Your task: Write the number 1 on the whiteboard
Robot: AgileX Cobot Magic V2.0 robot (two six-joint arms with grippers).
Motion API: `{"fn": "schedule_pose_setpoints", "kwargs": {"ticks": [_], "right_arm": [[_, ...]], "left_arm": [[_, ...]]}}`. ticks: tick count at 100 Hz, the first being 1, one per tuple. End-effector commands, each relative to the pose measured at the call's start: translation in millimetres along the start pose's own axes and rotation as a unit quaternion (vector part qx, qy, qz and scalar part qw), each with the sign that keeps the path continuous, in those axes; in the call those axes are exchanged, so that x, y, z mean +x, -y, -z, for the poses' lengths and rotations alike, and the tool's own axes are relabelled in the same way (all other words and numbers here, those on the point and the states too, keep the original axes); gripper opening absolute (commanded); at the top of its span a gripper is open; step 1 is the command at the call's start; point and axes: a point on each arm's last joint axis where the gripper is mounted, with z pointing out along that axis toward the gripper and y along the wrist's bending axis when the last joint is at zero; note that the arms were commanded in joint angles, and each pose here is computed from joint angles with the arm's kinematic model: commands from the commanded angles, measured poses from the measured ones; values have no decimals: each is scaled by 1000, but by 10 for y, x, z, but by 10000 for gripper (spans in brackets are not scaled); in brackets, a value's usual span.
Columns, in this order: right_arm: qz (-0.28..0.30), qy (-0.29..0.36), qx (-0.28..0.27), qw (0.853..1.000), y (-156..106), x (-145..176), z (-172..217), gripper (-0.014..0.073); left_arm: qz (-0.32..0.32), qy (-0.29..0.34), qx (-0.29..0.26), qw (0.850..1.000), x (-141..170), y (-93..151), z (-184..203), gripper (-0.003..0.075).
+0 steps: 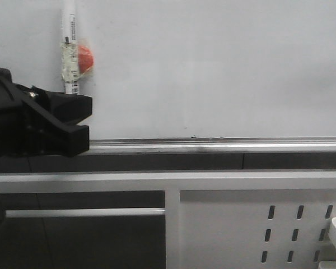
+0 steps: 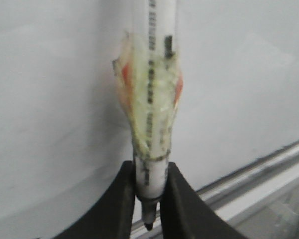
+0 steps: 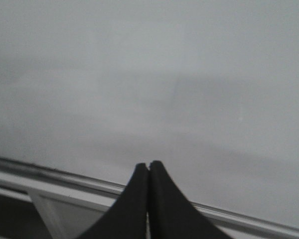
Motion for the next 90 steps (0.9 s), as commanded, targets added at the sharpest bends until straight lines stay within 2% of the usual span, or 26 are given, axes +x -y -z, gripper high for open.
{"fn": "schedule_pose_setpoints", "kwargs": {"ticks": [1,12,20,31,35,46,57,63,71,79,90], "right_arm": [[85,39,-32,995,-62,-234,36,-59],[149,-1,-107,983,-206,-292,-5,-58],[190,-42,-167,967,-340,-324,-82,-20],[234,-92,-220,943,-508,-336,-222,179],[249,-106,-237,933,-587,-330,-295,293],[284,-127,-256,915,-722,-326,-440,453],[312,-148,-276,897,-859,-374,-531,440],[322,-148,-288,889,-935,-424,-549,428],[332,-137,-304,882,-1044,-511,-554,428],[337,-123,-316,878,-1131,-574,-560,428],[338,-109,-324,877,-1215,-622,-592,428]], "left_arm": [[-28,139,66,988,-322,135,29,-20],[-93,126,148,976,-275,293,55,-20],[-118,98,189,970,-217,365,62,-20],[-143,60,212,965,-182,401,63,-20],[-152,49,216,963,-198,407,63,-20],[-197,-1,230,953,-248,423,49,-20],[-283,-79,244,924,-319,425,39,-20],[-305,-109,228,918,-406,401,32,-20],[-326,-113,220,912,-532,404,32,-20],[-363,-94,230,898,-636,438,43,-20],[-369,-90,235,895,-686,497,38,-20]]}}
